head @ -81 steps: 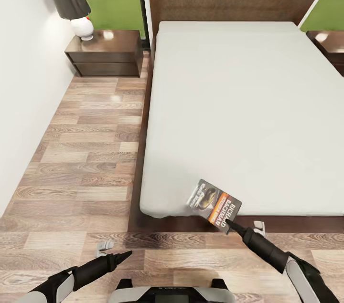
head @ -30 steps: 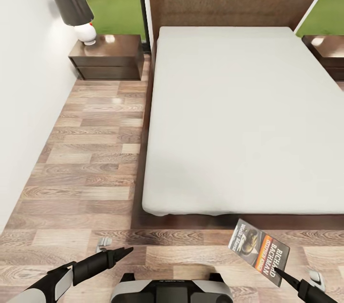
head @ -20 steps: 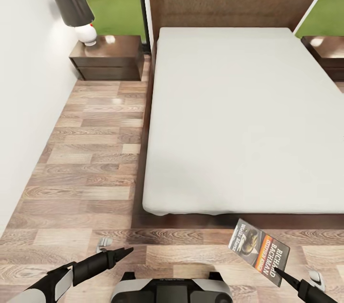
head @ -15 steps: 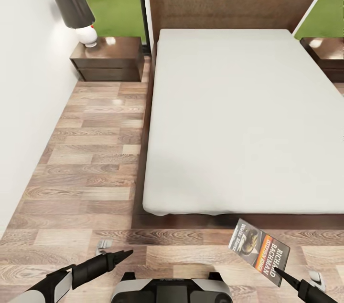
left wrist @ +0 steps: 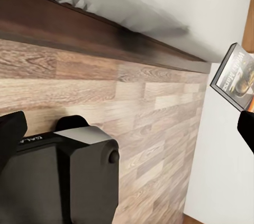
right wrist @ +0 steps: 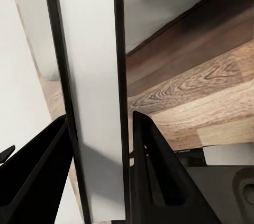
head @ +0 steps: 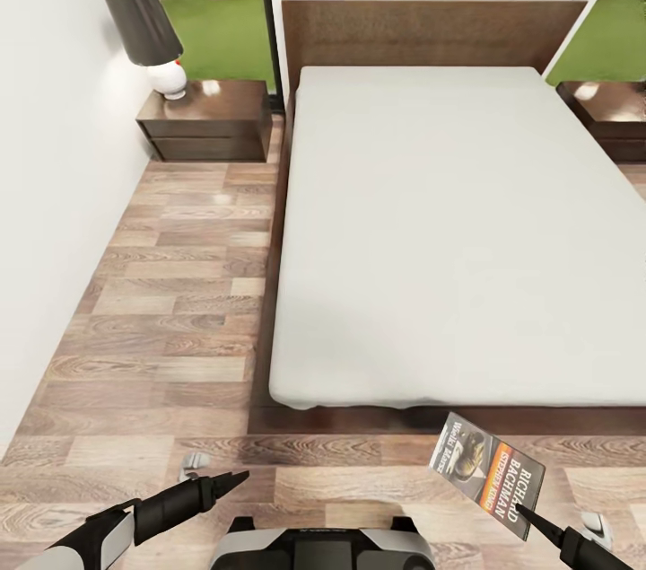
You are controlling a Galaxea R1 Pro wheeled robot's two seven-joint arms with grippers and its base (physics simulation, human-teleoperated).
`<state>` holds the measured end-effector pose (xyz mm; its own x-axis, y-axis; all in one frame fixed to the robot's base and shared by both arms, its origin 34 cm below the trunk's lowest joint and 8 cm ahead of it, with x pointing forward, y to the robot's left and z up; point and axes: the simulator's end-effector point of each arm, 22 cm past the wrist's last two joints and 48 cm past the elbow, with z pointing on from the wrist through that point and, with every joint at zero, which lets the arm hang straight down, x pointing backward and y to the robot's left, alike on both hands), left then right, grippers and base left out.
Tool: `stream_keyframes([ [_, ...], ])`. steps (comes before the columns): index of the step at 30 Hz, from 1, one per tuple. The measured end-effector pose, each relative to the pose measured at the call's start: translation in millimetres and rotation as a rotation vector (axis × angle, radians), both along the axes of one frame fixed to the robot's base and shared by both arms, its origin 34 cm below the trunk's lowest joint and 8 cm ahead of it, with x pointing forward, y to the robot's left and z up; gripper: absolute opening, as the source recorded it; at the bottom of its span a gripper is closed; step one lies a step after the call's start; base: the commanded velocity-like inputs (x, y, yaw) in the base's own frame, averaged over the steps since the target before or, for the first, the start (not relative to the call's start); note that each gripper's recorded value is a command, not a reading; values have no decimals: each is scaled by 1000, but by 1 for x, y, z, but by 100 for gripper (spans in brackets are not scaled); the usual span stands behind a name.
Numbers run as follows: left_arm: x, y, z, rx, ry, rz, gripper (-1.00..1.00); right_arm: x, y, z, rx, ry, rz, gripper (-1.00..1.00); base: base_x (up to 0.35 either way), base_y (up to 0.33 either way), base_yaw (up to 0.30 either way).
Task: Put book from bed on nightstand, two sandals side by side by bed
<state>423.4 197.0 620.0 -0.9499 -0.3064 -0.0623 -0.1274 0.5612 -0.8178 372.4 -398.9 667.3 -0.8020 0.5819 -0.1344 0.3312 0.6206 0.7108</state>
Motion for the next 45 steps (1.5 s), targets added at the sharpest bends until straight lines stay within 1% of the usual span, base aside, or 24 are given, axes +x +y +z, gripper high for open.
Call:
stream_keyframes([
  [11, 2, 1, 14, 2, -17, 1, 100, 1, 0, 13, 0, -17, 0, -100, 0, 0, 0],
  [12, 3, 2, 15, 3, -19, 1, 100, 1, 0, 14, 0, -18, 0, -100, 0, 0, 0],
  [14, 3, 12, 17, 19, -21, 0, 100, 1, 0, 16, 0, -21, -1, -100, 0, 0, 0],
  [15, 3, 13, 18, 21, -23, -1, 100, 1, 0, 18, 0, -22, -1, -100, 0, 0, 0],
  [27, 2, 16, 29, 33, -34, -1, 100, 3, 0, 30, 0, -41, -1, -100, 0, 0, 0],
  [31, -12, 19, 22, 61, 2, 2, 100, 5, 0, 32, 0, -48, -1, -100, 0, 0, 0],
  [32, -18, 21, 19, 77, 11, -1, 100, 5, 0, 32, 0, -50, -1, -100, 0, 0, 0],
  [33, -22, 23, 16, 96, 11, -7, 100, 5, 0, 32, 0, -51, -1, -100, 0, 0, 0],
  [35, -25, 23, 14, 113, 4, -20, 100, 6, 0, 33, 0, -54, -1, -100, 0, 0, 0],
  [36, -30, 22, 13, 124, 0, -37, 100, 7, 0, 34, 0, -56, -1, -100, 0, 0, 0],
  [40, -44, 13, 9, 146, 1, -85, 100, 9, 0, 35, 0, -62, 0, -100, 0, 0, 0],
  [45, -46, 12, 7, 164, -1, -97, 100, 11, 1, 37, -1, -71, 0, -100, 0, 0, 0],
])
